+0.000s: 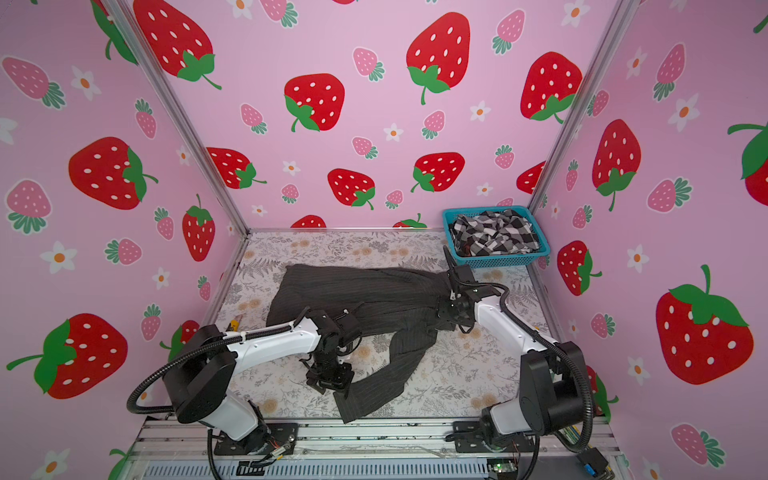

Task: Fold and stack the long sleeve shirts
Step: 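Grasp the near sleeve cuff with the left gripper while the right holds the collar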

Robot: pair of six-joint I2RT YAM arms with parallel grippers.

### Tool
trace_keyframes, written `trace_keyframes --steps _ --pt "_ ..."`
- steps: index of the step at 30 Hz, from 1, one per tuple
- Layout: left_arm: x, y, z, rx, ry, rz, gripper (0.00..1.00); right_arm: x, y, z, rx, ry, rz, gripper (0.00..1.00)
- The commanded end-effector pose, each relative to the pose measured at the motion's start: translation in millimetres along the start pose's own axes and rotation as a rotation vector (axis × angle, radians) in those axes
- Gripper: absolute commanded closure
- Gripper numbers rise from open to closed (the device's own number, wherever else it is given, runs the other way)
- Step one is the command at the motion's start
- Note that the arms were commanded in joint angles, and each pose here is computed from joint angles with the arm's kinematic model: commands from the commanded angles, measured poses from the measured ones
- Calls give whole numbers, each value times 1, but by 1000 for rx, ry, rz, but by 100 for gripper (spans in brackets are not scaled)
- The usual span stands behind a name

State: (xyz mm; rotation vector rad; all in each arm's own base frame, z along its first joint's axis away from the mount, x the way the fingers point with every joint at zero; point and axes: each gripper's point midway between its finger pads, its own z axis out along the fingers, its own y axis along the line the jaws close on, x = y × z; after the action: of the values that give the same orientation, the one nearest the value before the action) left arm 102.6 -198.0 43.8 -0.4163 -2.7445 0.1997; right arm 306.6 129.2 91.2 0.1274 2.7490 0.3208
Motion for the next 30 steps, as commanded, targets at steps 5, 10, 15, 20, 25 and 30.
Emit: trace_keyframes --steps 5,10,15,20,25,30 --pt "9 3 6 -58 44 -16 35 -15 -1 -1 -36 -32 29 31" --pt "-11 3 4 -110 8 17 36 -18 3 -6 -57 -45 38 33" --pt "-17 -3 13 -94 47 34 41 -17 -1 -9 -44 -49 37 33" --pt "-19 -4 21 -87 62 16 47 -25 -2 -15 -52 -66 49 34" --pt "-25 -4 26 -92 65 8 58 -36 -1 -26 -68 -96 64 35" --pt "-34 -5 29 -106 59 -2 77 -44 -2 -41 -74 -124 74 35"
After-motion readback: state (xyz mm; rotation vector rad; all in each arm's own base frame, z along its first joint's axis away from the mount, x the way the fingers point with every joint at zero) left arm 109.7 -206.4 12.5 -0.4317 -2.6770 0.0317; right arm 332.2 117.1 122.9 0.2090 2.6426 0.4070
